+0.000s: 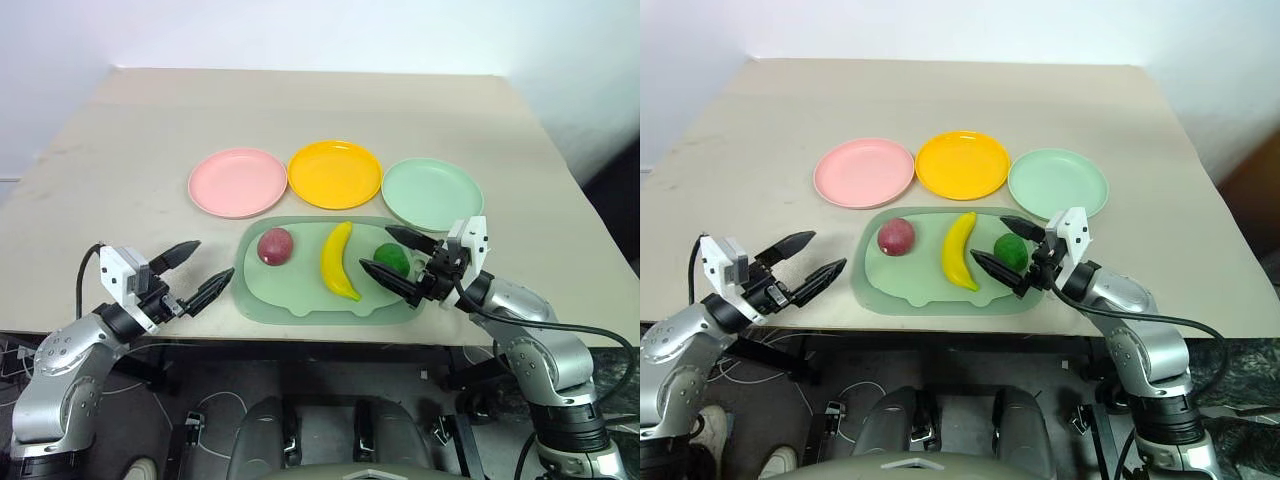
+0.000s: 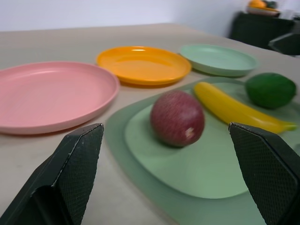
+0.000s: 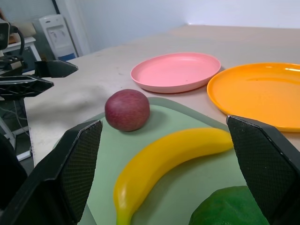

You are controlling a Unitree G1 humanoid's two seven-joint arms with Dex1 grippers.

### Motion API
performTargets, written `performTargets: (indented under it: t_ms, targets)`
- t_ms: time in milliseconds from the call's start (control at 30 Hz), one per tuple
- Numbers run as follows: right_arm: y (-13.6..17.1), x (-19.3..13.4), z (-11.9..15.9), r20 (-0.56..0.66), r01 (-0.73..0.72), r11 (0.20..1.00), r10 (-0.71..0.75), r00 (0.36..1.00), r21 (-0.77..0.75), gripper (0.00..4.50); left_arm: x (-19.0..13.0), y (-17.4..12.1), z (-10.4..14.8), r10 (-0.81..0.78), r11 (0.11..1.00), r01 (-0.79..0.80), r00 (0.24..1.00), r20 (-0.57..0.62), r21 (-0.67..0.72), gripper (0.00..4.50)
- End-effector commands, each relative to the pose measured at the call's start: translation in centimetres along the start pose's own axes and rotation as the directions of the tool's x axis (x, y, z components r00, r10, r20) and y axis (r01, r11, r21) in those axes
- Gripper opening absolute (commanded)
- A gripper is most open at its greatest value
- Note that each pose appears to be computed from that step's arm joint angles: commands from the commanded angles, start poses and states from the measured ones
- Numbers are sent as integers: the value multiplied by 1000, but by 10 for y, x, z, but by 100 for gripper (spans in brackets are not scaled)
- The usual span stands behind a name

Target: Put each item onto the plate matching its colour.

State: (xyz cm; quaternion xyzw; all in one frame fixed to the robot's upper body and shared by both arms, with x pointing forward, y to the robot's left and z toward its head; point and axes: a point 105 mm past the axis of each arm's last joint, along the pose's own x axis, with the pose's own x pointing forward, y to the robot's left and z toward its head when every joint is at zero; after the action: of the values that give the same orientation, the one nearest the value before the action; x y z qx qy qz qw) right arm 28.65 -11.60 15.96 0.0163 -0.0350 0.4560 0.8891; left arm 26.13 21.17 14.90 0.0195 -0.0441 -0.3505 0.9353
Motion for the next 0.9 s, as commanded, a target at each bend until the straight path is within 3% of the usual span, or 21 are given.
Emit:
performTargets:
  t_ms: [33, 467, 633, 900]
  targets:
    - [5, 5, 13, 36, -24, 999, 25, 999, -40, 450, 7, -8, 10, -75, 997, 74, 997, 17, 35, 449]
    - [2, -2, 6, -5, 5, 999, -5, 1000, -36, 450, 22, -10, 8, -153, 988, 151, 988, 33, 41, 449]
    - [-13, -8, -11, -115, 70, 997, -72, 991, -19, 450, 30, -12, 4, -171, 985, 169, 984, 40, 42, 449]
    - [-36, -2, -18, -192, 189, 982, -187, 963, -10, 450, 34, -10, 4, -181, 983, 179, 982, 45, 49, 449]
